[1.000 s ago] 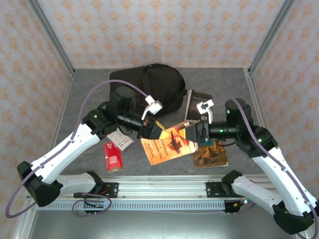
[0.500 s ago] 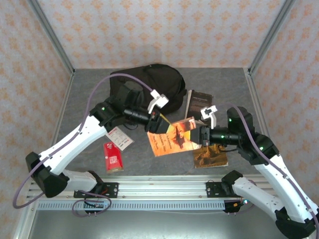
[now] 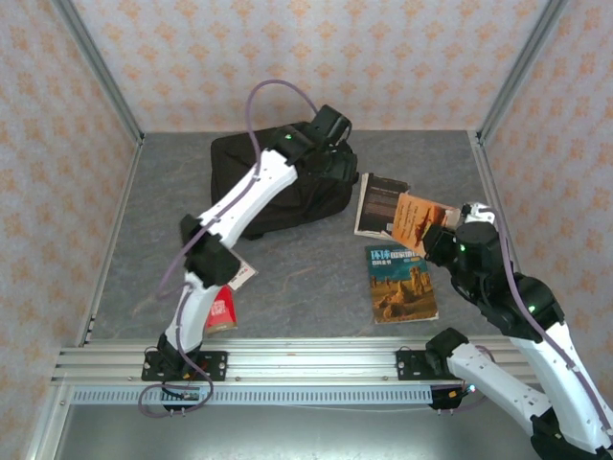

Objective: Pack books, pencil case, and school supplies into a backpack

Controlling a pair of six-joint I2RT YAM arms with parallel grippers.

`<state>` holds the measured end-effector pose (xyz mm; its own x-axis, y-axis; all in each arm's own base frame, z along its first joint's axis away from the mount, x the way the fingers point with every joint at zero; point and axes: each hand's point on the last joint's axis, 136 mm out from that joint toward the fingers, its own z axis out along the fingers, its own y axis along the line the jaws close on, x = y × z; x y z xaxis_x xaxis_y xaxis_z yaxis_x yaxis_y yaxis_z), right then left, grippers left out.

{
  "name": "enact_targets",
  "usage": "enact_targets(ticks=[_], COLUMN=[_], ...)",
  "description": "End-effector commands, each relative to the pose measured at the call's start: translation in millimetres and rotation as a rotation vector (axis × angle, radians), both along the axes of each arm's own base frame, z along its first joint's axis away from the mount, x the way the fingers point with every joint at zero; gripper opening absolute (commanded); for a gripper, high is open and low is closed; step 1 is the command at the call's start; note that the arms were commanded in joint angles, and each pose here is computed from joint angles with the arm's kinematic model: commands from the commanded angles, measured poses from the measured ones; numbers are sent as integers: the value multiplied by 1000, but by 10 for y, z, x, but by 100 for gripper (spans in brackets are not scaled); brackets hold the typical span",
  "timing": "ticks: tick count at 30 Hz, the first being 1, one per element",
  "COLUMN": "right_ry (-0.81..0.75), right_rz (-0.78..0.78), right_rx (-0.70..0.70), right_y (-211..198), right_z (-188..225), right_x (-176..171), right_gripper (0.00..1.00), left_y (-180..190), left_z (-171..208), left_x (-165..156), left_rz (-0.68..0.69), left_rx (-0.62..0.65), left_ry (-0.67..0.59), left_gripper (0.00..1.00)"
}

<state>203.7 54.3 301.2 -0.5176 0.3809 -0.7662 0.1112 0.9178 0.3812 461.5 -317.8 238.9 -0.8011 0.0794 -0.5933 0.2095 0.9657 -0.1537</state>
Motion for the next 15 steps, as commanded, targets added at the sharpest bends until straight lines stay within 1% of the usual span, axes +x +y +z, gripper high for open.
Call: enact_targets(ticks=[1,3,6,8,11,15], right_ry=[-51,-54,-45,-37,-23,-8], right_rz=[-68,-64,-58,-60,-57,-52], right_rx=[0,0,-17,-31,-36,-34], right_y=[-78,-59,-44,-47,-31,2], right_z=[58,30,-25,-68,-128,-243], right_x=[90,114,141,152,166,191], right_gripper=[0,0,0,0,0,0], left_y=[260,199,13,-60,-13,-5], left_z=[-95,-204,-343,-367,-403,-547], left_x=[209,373,532,596,705,815], left_rz=[81,81,54,36,63,70], left_rx=[145,125,41,37,71,90], left_ry=[-33,-53,-65,-94,-131,-142], left_gripper=[88,89,89,89,88,78])
